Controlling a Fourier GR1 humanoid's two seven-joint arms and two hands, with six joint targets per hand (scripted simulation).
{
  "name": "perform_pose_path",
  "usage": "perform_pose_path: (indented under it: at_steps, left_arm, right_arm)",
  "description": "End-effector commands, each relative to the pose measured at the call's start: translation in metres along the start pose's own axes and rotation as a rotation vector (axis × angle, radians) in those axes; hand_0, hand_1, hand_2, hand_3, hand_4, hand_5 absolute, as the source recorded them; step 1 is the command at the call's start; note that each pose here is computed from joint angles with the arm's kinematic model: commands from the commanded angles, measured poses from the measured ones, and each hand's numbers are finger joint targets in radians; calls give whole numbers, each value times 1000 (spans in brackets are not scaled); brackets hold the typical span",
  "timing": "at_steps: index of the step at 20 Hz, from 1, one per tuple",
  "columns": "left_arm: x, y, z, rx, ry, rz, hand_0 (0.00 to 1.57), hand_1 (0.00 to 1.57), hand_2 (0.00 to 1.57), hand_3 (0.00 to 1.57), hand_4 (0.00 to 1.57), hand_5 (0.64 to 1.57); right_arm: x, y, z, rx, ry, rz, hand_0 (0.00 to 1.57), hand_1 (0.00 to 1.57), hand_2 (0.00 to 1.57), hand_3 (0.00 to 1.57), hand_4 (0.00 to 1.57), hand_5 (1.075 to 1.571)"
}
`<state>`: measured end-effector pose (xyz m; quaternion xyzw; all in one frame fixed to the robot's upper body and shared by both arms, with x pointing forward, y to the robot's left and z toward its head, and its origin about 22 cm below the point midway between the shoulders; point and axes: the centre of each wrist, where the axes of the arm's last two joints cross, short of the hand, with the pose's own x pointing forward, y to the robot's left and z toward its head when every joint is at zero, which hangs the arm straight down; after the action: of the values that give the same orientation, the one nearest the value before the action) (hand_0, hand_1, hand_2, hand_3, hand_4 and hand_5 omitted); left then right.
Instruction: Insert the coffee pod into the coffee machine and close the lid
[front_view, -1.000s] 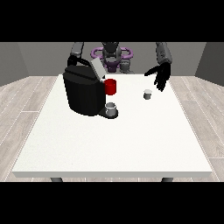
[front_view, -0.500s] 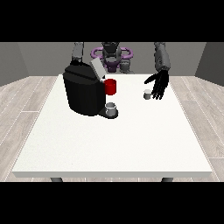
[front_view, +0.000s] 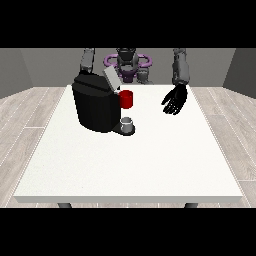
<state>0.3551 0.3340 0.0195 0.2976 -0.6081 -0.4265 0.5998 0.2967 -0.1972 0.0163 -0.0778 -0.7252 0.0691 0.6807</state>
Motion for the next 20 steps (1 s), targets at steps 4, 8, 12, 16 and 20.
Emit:
perform_pose_path:
  at_steps: [4,8,12,16,20]
  left_arm:
    - [-2,-12,-6,-69,6,-188,826,826,998,857,340,1571]
    - [-8,-12,-5,-149,59,-254,757,757,928,769,348,1571]
    - [-27,2,1,-166,22,-265,760,760,978,856,400,1571]
    - [-11,-14,-9,-226,9,-244,1036,1036,1121,1006,395,1571]
    - [6,-6,-27,-193,-4,-161,1277,1277,1311,1244,496,1571]
  right_arm:
    - [4,19,-5,16,-12,-31,0,0,0,0,0,1571]
    - [-8,8,-4,14,-17,-35,0,0,0,0,0,1571]
    - [-27,-1,3,-8,21,-31,0,0,0,0,0,1571]
    - [-25,7,1,-49,98,49,0,0,0,0,0,1571]
    - [-17,-15,-10,-29,128,47,0,0,0,0,0,1571]
